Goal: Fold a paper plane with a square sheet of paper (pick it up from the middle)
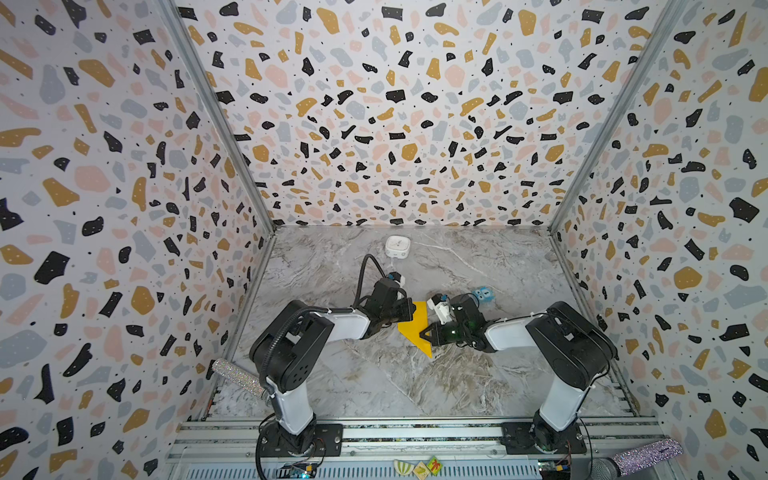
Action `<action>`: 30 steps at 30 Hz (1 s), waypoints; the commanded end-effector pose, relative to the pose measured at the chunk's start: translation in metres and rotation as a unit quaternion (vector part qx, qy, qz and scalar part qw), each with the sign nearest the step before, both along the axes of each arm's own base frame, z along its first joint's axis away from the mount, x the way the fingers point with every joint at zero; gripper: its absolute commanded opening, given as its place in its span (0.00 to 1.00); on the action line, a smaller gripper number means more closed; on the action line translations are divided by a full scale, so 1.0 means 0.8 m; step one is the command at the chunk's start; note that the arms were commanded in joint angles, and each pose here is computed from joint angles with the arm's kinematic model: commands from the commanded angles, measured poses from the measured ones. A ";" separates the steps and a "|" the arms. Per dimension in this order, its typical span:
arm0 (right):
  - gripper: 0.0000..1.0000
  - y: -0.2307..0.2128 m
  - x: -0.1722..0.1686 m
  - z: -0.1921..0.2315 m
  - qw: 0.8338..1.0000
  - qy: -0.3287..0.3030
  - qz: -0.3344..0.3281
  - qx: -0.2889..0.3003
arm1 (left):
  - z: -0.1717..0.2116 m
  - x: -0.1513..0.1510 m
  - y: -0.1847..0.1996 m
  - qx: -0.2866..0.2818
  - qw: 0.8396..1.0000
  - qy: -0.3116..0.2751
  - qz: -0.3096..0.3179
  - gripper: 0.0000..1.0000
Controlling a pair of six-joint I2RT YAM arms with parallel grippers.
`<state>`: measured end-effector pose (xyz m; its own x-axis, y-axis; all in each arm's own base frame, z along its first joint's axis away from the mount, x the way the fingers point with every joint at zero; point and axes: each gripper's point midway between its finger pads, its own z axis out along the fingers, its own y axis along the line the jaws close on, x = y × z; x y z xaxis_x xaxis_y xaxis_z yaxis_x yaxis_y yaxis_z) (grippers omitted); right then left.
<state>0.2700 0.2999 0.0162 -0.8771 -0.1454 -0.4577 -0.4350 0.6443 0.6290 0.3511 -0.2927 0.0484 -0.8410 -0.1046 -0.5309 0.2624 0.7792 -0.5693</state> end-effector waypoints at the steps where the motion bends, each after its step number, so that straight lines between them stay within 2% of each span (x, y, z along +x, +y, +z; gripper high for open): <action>1: 0.00 -0.080 -0.075 -0.100 0.978 0.140 -0.024 -0.151 | -0.013 0.002 -0.004 -0.007 1.000 0.004 -0.005 0.10; 7: 0.00 -0.080 -0.075 -0.101 0.978 0.140 -0.023 -0.152 | -0.034 0.007 -0.003 -0.001 1.000 0.015 0.000 0.10; 12: 0.00 -0.081 -0.076 -0.101 0.978 0.140 -0.024 -0.153 | -0.053 0.012 0.020 0.011 0.999 0.022 0.025 0.10; 16: 0.00 -0.080 -0.076 -0.102 0.978 0.142 -0.023 -0.152 | -0.066 0.014 0.031 -0.013 0.999 0.036 0.037 0.10; 30: 0.00 -0.080 -0.075 -0.101 0.978 0.141 -0.023 -0.153 | -0.087 0.046 0.074 0.027 0.995 0.036 0.088 0.10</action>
<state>0.2701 0.2999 0.0164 -0.8767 -0.1449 -0.4587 -0.4357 0.6434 0.6294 0.3859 -0.2691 0.0186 -0.8298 -0.2173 -0.5141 0.2008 0.7431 -0.6383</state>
